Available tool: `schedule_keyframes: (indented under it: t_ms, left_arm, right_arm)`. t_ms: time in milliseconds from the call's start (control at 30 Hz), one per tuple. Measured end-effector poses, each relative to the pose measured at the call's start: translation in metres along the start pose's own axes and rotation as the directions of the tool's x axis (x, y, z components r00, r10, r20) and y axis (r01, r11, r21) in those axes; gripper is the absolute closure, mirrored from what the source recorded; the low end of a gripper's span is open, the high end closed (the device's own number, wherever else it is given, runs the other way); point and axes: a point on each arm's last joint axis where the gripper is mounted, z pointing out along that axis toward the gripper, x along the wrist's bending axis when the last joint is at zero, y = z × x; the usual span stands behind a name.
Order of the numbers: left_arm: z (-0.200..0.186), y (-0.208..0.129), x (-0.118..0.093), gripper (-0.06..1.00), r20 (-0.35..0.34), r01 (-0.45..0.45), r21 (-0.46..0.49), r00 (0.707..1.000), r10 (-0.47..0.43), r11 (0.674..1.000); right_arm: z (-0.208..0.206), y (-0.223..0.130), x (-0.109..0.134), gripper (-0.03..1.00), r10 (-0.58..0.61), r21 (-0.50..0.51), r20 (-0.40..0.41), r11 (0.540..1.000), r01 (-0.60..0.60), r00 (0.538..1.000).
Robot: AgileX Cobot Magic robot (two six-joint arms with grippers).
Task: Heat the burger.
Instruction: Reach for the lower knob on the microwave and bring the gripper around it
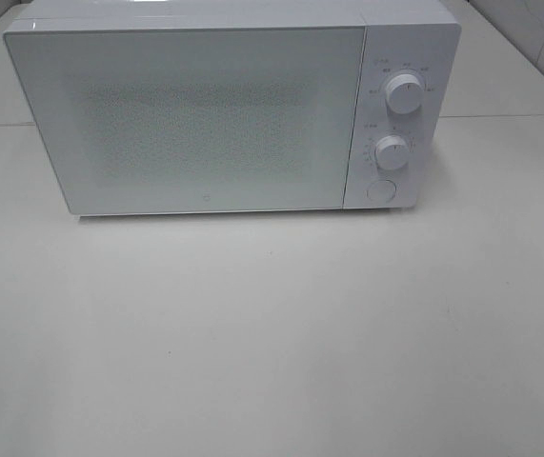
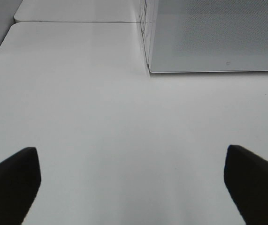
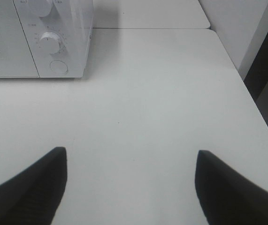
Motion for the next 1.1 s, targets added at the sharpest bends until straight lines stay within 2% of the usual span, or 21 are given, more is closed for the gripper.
schedule_keyframes:
  t_ms: [300, 500, 567, 667, 733, 1100]
  left_arm:
    - [0.000, 0.000, 0.000, -0.04, 0.000, 0.000, 0.000, 1.000, 0.000, 1.000]
    - [0.000, 0.000, 0.000, -0.04, 0.000, 0.000, 0.000, 1.000, 0.000, 1.000]
    - [0.000, 0.000, 0.000, -0.04, 0.000, 0.000, 0.000, 1.000, 0.000, 1.000]
    - [0.000, 0.000, 0.000, -0.04, 0.000, 0.000, 0.000, 1.000, 0.000, 1.000]
    - [0.000, 0.000, 0.000, -0.04, 0.000, 0.000, 0.000, 1.000, 0.000, 1.000]
    - [0.000, 0.000, 0.000, -0.04, 0.000, 0.000, 0.000, 1.000, 0.000, 1.000]
  right_arm:
    - [0.002, 0.001, 0.000, 0.28, 0.000, 0.013, -0.001, 1.000, 0.000, 1.000]
    - [0.011, 0.013, 0.003, 0.19, 0.006, 0.051, -0.021, 0.999, -0.005, 1.000]
    - [0.018, 0.017, 0.004, 0.15, 0.005, 0.091, -0.022, 0.996, -0.003, 1.000]
    - [0.028, 0.022, 0.004, 0.15, 0.002, 0.148, -0.023, 0.989, 0.001, 1.000]
    - [0.030, 0.024, 0.005, 0.15, 0.001, 0.152, -0.023, 0.988, 0.002, 1.000]
    - [0.052, 0.050, 0.006, 0.16, -0.011, 0.035, -0.027, 0.999, 0.011, 1.000]
